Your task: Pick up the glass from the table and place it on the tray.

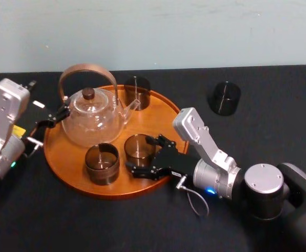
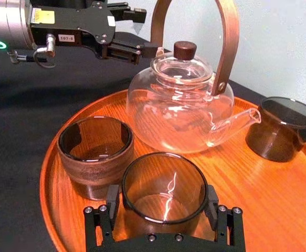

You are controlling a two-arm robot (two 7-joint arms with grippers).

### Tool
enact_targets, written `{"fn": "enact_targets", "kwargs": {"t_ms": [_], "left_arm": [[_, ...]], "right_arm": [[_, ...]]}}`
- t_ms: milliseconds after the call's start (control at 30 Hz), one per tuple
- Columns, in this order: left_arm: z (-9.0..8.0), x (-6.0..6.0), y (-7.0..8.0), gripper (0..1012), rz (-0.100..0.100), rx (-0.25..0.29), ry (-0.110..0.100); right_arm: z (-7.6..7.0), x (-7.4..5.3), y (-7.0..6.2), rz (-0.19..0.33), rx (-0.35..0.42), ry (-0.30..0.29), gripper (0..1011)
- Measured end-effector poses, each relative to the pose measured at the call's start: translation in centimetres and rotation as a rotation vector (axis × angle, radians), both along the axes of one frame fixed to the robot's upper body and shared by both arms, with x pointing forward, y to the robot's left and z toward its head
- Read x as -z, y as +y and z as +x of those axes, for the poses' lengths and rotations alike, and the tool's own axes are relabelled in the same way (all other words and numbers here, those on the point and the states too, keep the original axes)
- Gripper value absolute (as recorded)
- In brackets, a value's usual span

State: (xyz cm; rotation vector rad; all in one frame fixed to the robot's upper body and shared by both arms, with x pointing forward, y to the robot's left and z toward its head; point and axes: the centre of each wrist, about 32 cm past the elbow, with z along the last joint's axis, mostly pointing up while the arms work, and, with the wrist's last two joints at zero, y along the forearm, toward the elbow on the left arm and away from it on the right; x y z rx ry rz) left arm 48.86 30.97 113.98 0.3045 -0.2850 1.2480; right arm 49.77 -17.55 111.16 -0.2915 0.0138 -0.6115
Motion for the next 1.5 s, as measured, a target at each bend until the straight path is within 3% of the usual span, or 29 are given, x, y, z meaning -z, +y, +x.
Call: {"fn": "enact_targets", "kwargs": {"t_ms": [333,767,1067,1500], "left_arm": [[0.0,0.0,0.0,1009,0.0,0.0,0.0],[0.0,0.0,0.0,1010,0.0,0.0,0.0],[0.0,0.0,0.0,1010,0.0,0.0,0.0],[0.0,0.0,0.0,1010,0.0,0.0,0.0]], "right_arm": [[-1.5,-0.2,-0.7,-0.03,0.014,0.025,1002],[-3.8,-0.5,-2.9,-0.052,0.072,0.017,1002],[-4.9,-1.2,-5.8,-0.049,0.21,-0.021,1002],[-4.8,-1.9,-9.5,-0.032,0.393,-0.066,1002]]}}
